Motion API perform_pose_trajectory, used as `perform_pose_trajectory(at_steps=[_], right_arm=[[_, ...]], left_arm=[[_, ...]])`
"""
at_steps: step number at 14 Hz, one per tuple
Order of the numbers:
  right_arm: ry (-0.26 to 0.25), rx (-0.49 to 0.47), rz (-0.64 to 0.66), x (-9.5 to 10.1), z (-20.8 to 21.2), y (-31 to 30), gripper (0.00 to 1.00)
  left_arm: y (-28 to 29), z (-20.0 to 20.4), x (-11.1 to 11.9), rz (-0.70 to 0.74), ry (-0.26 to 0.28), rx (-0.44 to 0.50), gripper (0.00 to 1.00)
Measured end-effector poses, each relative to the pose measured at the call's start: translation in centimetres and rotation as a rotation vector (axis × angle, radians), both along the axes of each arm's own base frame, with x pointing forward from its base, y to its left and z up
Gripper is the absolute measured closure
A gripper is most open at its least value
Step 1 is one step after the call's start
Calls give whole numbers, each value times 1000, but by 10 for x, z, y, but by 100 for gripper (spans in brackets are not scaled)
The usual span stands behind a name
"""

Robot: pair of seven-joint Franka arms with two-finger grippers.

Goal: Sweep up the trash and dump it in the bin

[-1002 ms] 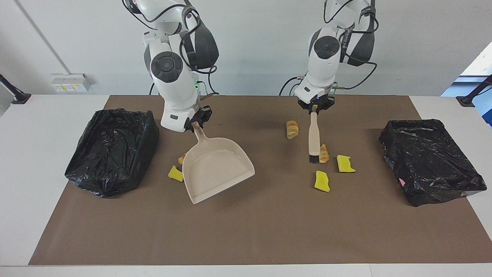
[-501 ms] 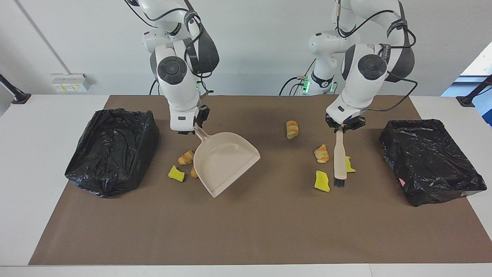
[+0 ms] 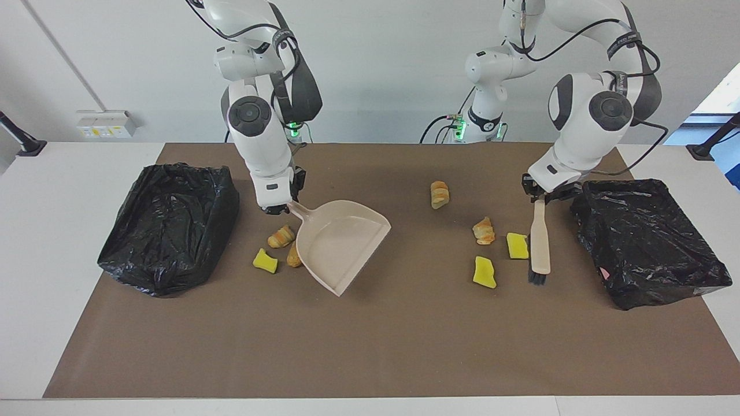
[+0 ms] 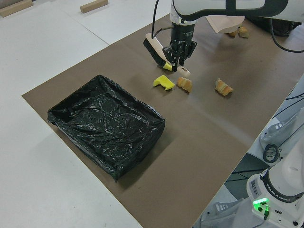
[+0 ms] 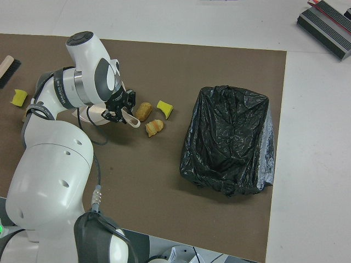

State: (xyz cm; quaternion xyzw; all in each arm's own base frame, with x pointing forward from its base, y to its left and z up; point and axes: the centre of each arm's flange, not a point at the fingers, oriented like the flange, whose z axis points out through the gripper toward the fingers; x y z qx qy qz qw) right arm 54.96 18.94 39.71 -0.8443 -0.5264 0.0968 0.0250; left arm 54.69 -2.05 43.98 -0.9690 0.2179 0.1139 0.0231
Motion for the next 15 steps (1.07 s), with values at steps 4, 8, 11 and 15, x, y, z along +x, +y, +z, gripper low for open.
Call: perform_pose_trajectory(at_steps=[4, 8, 11, 15], right_arm=[[-18, -31, 89, -9, -18, 12, 69], [-25, -98, 188, -21, -28, 34, 69], [-23, -104, 190, -22, -29, 33, 69], [-8, -108, 214, -27, -39, 44, 69]], left_arm=[[7, -20, -9, 13, 44, 3, 73], [24, -35, -17, 142, 69, 29, 73], [28, -47, -20, 254, 55, 53, 73], [22, -80, -35, 308, 63, 70, 73]])
